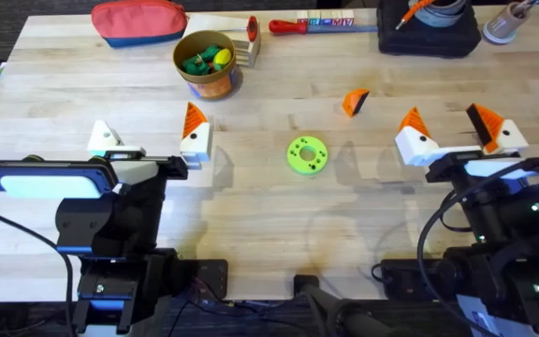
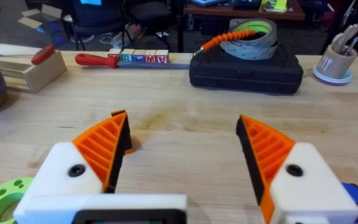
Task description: Pick up the gripper from the table and insert it into the empty holder that is missing its gripper. Then pick up a screw, insert it into the mounting hole, and use the screwdriver to tighten it. Finally, clean up the table by picking up the vegetable and placing it into the bucket.
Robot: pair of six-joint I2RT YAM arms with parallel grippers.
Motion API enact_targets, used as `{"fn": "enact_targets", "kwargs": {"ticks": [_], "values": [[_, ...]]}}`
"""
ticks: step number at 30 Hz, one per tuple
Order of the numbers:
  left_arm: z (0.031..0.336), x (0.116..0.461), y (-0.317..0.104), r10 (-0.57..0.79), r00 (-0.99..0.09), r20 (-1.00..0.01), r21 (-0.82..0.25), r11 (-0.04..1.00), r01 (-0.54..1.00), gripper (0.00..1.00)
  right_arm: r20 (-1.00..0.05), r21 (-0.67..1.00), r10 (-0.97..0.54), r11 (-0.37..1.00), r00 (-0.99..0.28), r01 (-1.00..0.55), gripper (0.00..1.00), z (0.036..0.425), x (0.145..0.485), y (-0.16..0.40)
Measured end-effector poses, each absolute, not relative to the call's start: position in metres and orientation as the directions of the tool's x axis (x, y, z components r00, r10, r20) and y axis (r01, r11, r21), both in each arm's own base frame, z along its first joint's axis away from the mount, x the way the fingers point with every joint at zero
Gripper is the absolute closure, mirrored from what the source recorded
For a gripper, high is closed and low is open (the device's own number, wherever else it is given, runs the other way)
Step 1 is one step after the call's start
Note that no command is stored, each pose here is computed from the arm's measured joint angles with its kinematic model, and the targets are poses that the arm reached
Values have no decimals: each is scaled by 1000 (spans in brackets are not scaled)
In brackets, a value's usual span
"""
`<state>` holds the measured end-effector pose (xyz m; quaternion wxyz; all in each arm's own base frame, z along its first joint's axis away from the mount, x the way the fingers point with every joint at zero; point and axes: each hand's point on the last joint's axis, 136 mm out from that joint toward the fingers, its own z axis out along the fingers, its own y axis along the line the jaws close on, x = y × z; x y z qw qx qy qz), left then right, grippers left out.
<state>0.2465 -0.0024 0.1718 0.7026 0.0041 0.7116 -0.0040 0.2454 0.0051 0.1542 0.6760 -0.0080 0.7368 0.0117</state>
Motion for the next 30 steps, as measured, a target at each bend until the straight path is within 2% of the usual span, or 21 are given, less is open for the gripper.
{"fn": "enact_targets", "kwargs": {"ticks": [11,14,17,23,26,30], "values": [[171,247,-2,1,-16,-1000,1,1000,11,15,-996,5,4,1000,-91,-15,10,153,245,3],[157,244,-2,4,-97,-995,3,1000,9,15,-995,10,9,1000,-104,-17,10,152,244,3],[156,236,3,7,-191,-982,10,1000,-17,15,-983,26,21,999,-180,-26,10,150,239,6],[202,224,16,10,-334,-942,41,995,-86,15,-926,52,41,998,-375,-21,10,167,226,7],[214,230,18,11,-447,-894,57,994,-91,15,-880,63,47,998,-474,-18,10,182,226,8],[224,252,16,11,-521,-853,61,995,-79,16,-799,76,50,997,-600,-18,9,195,233,11]]}}
